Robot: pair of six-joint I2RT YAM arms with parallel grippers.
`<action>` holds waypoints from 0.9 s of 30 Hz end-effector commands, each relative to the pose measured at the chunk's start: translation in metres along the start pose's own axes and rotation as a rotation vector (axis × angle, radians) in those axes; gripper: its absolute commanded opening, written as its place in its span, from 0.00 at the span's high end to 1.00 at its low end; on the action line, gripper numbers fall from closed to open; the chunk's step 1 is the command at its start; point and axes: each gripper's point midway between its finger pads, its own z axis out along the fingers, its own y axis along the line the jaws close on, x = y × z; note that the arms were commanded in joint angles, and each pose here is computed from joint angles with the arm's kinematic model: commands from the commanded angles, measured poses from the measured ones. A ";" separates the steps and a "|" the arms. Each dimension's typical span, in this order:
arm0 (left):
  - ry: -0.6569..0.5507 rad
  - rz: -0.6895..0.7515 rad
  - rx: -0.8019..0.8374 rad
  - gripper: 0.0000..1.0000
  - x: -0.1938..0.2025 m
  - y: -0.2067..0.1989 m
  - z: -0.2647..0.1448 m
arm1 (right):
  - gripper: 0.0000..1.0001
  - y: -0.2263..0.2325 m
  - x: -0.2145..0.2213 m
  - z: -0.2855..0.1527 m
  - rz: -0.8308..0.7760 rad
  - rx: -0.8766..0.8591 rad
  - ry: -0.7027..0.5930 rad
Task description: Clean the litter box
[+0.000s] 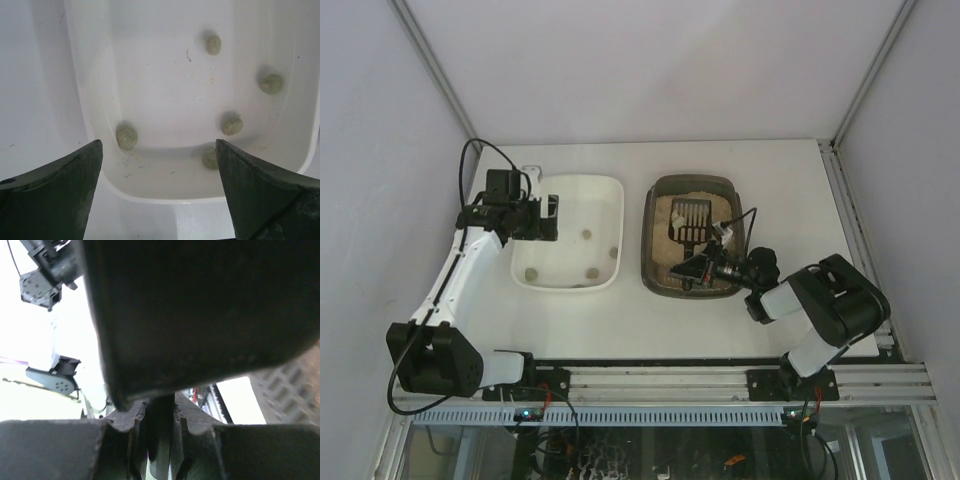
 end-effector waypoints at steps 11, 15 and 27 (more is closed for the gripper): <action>0.091 0.036 0.124 0.05 0.032 -0.017 0.015 | 1.00 0.005 0.008 0.006 0.008 -0.058 0.069; 0.123 0.050 0.201 0.05 0.039 -0.029 0.017 | 1.00 -0.003 -0.006 0.004 0.031 -0.038 0.000; 0.161 0.079 0.262 0.05 0.049 -0.037 0.019 | 1.00 -0.002 0.007 0.016 0.042 -0.019 0.122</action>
